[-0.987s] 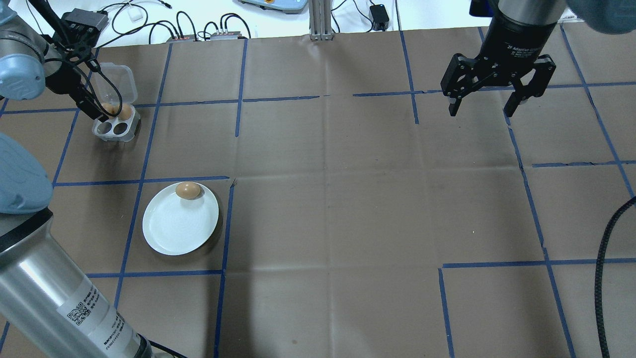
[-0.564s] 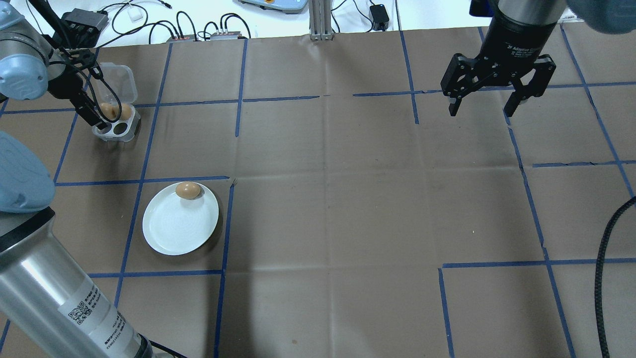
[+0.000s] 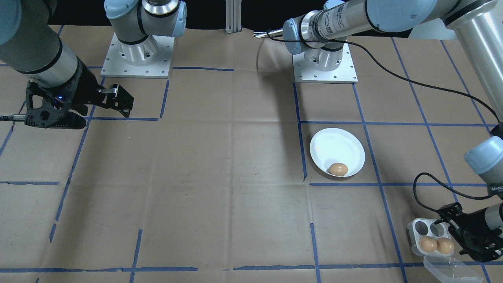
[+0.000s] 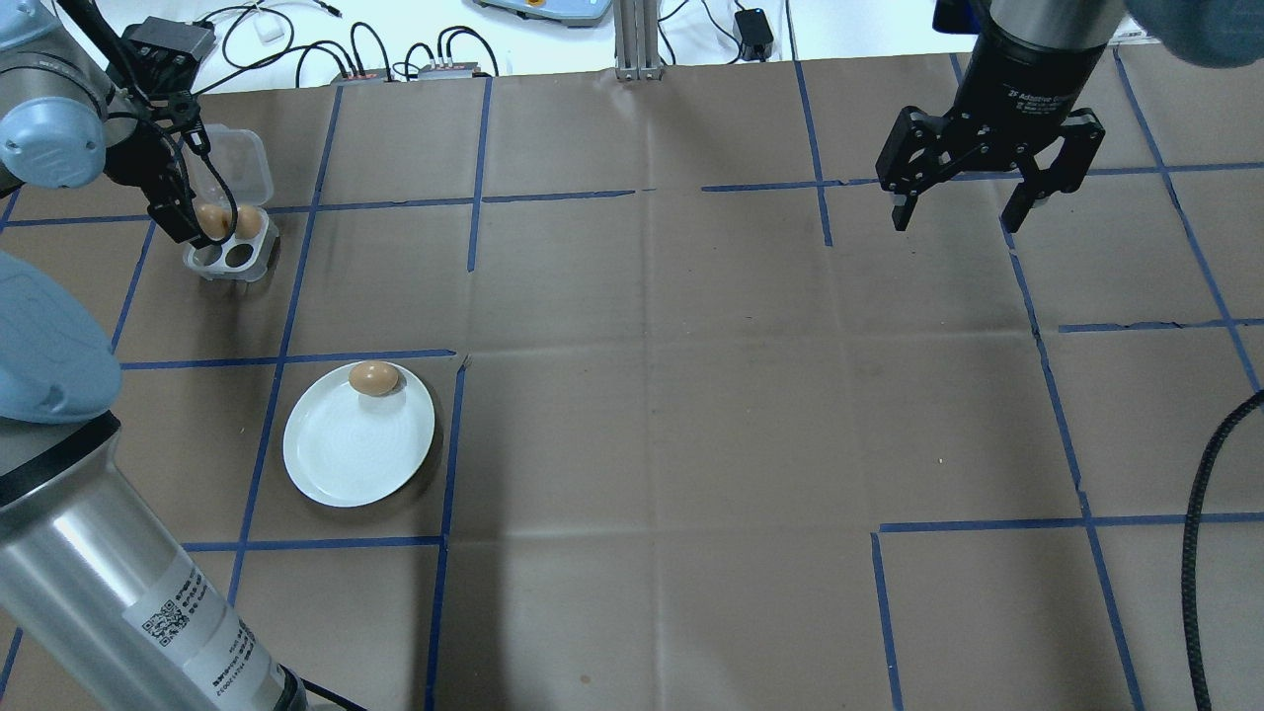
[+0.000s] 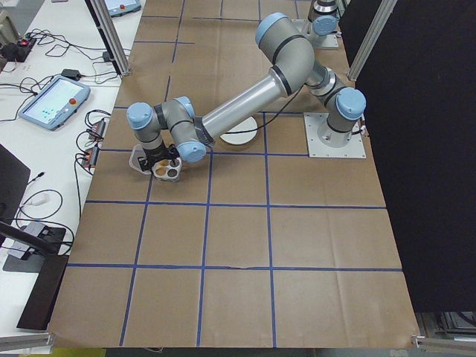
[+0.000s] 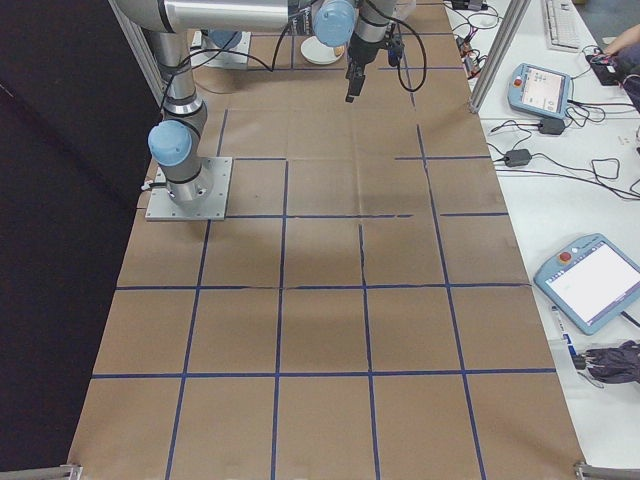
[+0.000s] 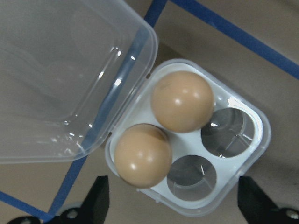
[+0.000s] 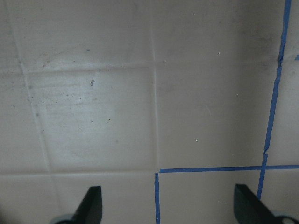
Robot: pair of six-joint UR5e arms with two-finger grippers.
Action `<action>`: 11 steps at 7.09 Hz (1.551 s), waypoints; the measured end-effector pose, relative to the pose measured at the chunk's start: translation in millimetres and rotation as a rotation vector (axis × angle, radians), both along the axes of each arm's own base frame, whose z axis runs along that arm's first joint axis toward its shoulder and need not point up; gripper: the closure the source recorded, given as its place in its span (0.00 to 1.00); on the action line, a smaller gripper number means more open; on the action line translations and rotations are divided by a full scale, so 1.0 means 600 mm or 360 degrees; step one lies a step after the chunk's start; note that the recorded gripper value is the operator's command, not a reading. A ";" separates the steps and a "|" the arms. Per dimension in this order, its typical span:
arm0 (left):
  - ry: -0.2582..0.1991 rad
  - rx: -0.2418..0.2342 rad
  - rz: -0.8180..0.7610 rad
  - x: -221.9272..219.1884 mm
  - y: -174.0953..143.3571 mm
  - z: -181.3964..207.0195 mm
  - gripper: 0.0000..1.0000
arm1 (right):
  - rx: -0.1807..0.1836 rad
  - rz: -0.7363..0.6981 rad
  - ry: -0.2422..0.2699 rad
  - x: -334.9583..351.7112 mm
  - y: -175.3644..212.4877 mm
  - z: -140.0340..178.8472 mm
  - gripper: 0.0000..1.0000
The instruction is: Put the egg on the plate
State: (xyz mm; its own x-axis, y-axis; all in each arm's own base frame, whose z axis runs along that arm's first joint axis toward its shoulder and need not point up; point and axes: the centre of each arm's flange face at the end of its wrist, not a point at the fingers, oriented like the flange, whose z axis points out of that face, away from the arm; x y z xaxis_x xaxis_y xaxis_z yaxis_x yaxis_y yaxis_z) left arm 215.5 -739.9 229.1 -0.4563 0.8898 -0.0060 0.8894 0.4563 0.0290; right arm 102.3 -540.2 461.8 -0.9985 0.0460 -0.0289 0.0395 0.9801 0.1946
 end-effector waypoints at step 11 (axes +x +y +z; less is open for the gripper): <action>0.0006 -0.0014 -0.0061 0.007 -0.022 -0.017 0.12 | 0.0000 0.0000 -0.0001 0.000 0.000 0.000 0.00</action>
State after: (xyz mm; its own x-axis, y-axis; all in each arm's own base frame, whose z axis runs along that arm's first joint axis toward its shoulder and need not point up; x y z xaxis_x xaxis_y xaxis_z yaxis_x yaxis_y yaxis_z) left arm 219.8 -753.2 218.7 -0.4219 0.9065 -0.0124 0.9063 0.4221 0.0215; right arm 102.4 -540.2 461.8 -0.9985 0.0461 -0.0295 0.0395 0.9801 0.1946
